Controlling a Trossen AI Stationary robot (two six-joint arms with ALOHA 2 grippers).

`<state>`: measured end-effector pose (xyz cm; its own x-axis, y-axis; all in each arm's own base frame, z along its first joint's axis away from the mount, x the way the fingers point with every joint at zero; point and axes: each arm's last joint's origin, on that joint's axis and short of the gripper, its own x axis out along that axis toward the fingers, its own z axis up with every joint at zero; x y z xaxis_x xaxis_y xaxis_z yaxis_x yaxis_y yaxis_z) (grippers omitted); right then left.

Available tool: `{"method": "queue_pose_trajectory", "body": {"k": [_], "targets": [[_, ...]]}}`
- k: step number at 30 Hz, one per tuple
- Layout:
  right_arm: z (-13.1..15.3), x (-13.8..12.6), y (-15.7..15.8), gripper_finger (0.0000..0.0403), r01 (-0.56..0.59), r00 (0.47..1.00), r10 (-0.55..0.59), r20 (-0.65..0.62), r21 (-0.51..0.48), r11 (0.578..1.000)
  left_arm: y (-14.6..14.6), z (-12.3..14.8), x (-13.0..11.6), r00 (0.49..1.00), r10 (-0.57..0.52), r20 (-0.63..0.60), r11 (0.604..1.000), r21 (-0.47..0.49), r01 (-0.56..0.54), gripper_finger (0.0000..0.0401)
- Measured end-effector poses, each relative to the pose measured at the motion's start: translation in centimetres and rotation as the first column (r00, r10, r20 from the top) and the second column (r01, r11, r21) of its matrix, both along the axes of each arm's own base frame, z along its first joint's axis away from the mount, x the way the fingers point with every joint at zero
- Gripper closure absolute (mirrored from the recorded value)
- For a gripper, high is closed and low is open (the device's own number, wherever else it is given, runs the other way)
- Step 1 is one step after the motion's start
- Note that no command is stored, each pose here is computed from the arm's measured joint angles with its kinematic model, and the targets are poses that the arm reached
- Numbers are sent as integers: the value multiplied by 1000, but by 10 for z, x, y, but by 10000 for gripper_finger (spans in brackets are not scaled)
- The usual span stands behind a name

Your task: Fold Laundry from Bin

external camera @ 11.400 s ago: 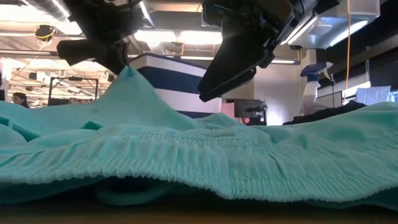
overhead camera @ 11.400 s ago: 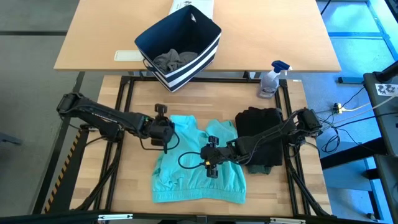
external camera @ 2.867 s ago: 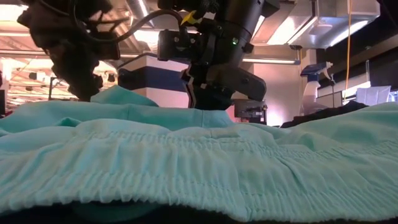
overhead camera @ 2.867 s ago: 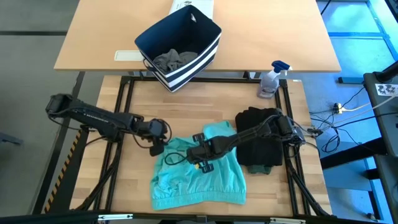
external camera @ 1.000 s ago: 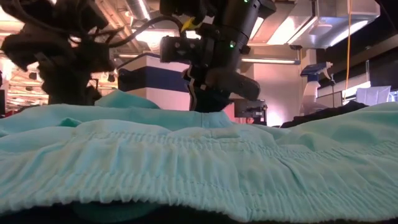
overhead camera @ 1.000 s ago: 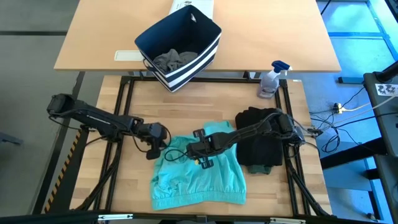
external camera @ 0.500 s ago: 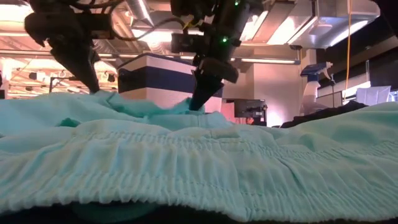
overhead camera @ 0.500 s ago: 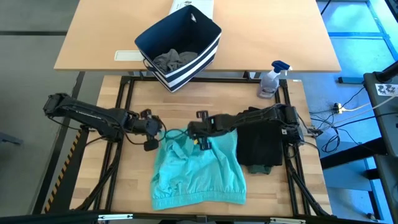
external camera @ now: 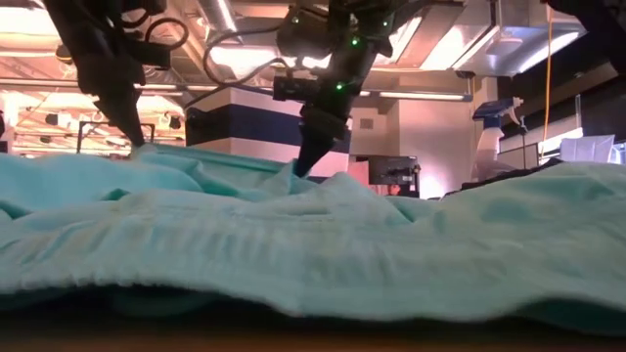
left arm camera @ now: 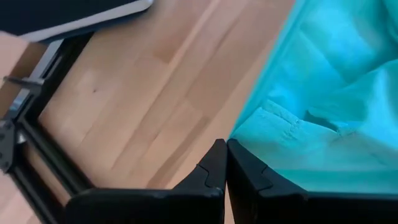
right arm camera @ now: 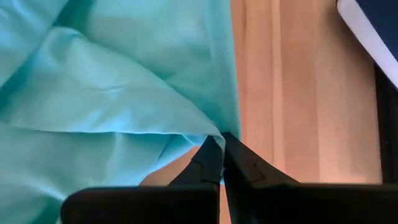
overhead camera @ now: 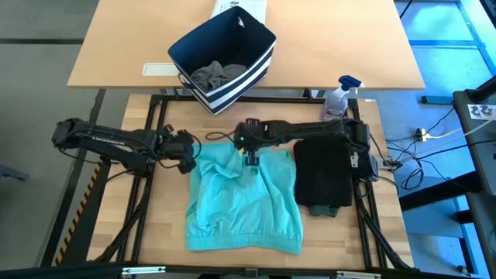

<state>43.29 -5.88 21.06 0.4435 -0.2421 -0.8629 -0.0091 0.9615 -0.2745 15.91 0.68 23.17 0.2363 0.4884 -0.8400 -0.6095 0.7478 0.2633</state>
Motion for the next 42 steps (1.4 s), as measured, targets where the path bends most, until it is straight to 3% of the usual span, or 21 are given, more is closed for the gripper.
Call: {"method": "queue_pose_trajectory", "body": {"k": [7, 11, 21, 25, 28, 36, 42], "targets": [[1, 0, -17, 402, 14, 999, -16, 39, 38, 999, 8, -1, -1, 999, 45, -9, 999, -19, -45, 401], [0, -1, -21, 397, 24, 999, -25, 31, 36, 999, 10, -1, -2, 999, 16, -34, 999, -34, -17, 394], [-15, 0, -27, 309, 61, 997, -63, -36, -62, 996, 10, -2, -4, 997, -19, -78, 1000, -14, 18, 316], [-16, 0, -27, 281, 61, 997, -65, -44, -88, 994, 9, 0, 5, 995, -100, -14, 994, -55, 99, 302], [-15, 0, -27, 270, 52, 998, -56, -42, -93, 994, 6, -2, 19, 975, -210, 72, 970, -108, 217, 301], [-16, 1, -26, 267, 39, 998, -42, -39, -70, 997, 17, -46, 40, 922, -388, 3, 898, -225, 379, 300], [-16, 1, -25, 267, 28, 999, -30, -36, -51, 998, 32, -56, 55, 867, -477, 147, 816, -294, 498, 300]]}}
